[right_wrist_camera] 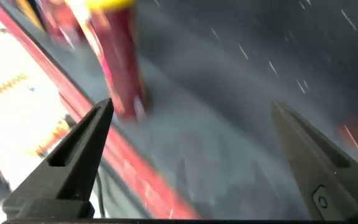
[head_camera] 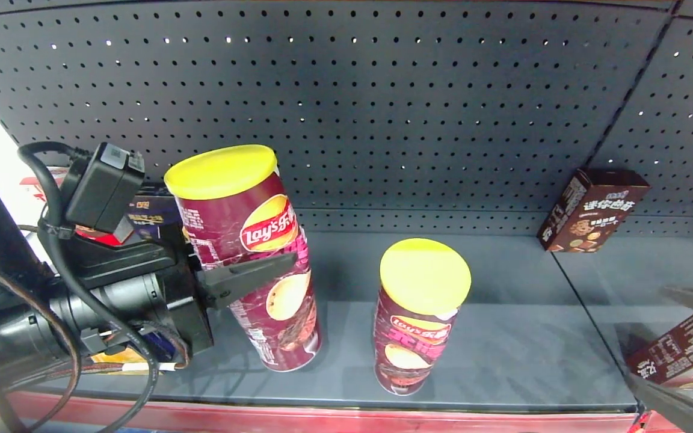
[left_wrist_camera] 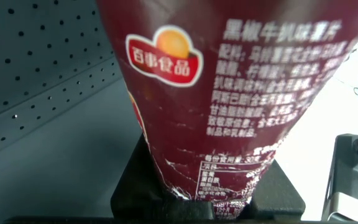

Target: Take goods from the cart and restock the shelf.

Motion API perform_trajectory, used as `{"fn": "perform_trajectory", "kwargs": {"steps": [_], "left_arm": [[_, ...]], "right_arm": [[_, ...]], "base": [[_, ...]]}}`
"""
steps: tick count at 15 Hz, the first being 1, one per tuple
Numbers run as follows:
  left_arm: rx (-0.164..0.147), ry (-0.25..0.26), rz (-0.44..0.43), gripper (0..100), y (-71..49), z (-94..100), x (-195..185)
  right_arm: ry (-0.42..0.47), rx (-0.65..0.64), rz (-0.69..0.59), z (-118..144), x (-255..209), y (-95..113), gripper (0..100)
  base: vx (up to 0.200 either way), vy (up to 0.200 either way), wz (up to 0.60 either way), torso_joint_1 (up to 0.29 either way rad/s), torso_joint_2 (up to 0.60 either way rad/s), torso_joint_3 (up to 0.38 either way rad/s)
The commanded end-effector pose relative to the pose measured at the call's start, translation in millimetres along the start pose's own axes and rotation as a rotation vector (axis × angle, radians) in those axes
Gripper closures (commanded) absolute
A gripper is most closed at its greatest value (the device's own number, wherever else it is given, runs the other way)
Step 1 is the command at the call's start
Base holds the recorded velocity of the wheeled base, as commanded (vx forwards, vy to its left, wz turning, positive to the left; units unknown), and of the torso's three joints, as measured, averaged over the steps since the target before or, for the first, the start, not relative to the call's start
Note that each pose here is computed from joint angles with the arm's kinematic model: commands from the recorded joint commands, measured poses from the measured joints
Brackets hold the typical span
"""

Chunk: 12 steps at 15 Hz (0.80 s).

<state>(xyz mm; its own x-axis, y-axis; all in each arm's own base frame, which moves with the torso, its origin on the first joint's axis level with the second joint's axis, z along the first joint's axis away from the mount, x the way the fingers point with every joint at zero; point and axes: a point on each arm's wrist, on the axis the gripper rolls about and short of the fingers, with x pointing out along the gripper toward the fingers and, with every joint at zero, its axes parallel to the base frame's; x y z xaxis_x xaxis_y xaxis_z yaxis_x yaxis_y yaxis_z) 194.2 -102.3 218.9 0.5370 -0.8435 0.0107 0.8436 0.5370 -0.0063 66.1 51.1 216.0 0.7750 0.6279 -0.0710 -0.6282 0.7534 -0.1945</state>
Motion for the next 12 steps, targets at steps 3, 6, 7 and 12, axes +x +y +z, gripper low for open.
{"fn": "perform_trajectory", "kwargs": {"steps": [3, 6, 7, 12], "left_arm": [[0.001, -0.002, 0.011, 100, 1.8, 0.9, -1], [0.000, 0.004, 0.001, 100, 0.2, -1.5, -1], [0.001, 0.003, -0.001, 100, 0.0, -1.1, -1], [0.002, 0.007, -0.028, 100, -5.7, -2.8, 1]], "right_arm": [[0.040, 0.053, -0.184, -68, -72, 12, 0], [0.131, 0.195, -0.406, -95, -69, 14, 0], [0.143, 0.199, -0.433, -98, -69, 15, 0], [0.104, 0.215, -0.784, -134, -86, 34, 0]], "base": [[0.000, 0.000, 0.00, 0.000, 0.00, 0.000], [0.000, 0.000, 0.00, 0.000, 0.00, 0.000], [0.000, 0.000, 0.00, 0.000, 0.00, 0.000], [0.000, 0.000, 0.00, 0.000, 0.00, 0.000]]}}
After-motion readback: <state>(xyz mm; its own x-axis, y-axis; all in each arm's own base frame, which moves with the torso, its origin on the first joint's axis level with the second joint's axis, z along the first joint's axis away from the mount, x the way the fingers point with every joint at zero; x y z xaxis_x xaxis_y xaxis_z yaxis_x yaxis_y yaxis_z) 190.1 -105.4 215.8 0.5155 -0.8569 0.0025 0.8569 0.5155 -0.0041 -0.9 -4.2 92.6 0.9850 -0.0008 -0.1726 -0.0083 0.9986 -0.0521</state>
